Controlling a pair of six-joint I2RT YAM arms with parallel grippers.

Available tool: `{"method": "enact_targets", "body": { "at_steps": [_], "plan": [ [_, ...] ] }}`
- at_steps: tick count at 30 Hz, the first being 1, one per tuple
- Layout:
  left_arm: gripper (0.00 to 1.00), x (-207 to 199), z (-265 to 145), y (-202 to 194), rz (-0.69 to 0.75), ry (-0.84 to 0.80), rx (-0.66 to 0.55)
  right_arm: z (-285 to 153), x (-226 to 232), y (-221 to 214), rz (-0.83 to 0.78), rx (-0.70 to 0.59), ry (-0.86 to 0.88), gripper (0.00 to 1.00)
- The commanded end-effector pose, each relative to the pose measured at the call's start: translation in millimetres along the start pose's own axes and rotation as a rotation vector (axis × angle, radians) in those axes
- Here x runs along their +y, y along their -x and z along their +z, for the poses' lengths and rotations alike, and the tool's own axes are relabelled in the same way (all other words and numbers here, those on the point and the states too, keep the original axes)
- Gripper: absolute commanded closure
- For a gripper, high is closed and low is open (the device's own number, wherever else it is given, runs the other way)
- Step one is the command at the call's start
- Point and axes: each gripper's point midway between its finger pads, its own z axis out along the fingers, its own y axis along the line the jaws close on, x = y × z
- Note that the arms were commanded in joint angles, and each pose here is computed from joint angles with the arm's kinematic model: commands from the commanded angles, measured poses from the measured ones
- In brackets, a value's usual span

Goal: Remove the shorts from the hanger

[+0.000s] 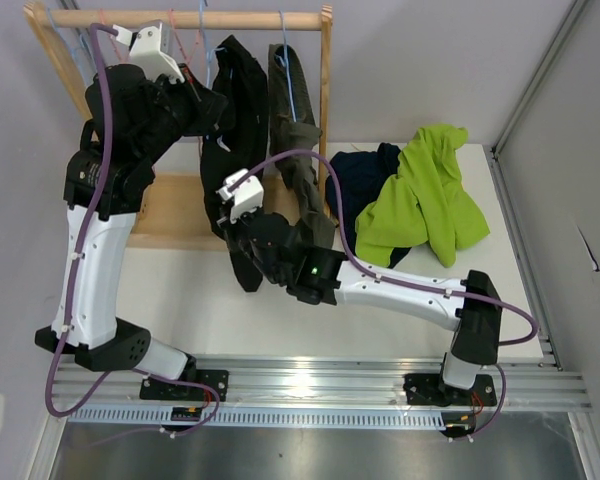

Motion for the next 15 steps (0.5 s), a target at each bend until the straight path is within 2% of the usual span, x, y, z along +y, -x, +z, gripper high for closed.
{"method": "enact_targets", "body": {
  "at_steps": [1,4,12,15],
  "plan": [
    [1.0,-17.8,-20.6,44.2,0.003,-0.068,-0.161,-7.6,4.9,8.1,0.05,-0.038,-0.02,1.0],
    [1.0,-14.4,-18.5,54.1,0.026,-0.05,-0.191,-28.6,17.5,-16.4,0.057,0.013,0.0,1.0],
    [1.0,30.3,8.5,73.6,0.038,0.085,-0.231,-99.1,75.3,-64.9,0.109,0.113,0.079,1.0],
    [1.0,38.2,14.0,78.6,0.041,0.097,-0.238,-107.1,85.5,-79.6,0.107,0.149,0.094,1.0]
  ]
}}
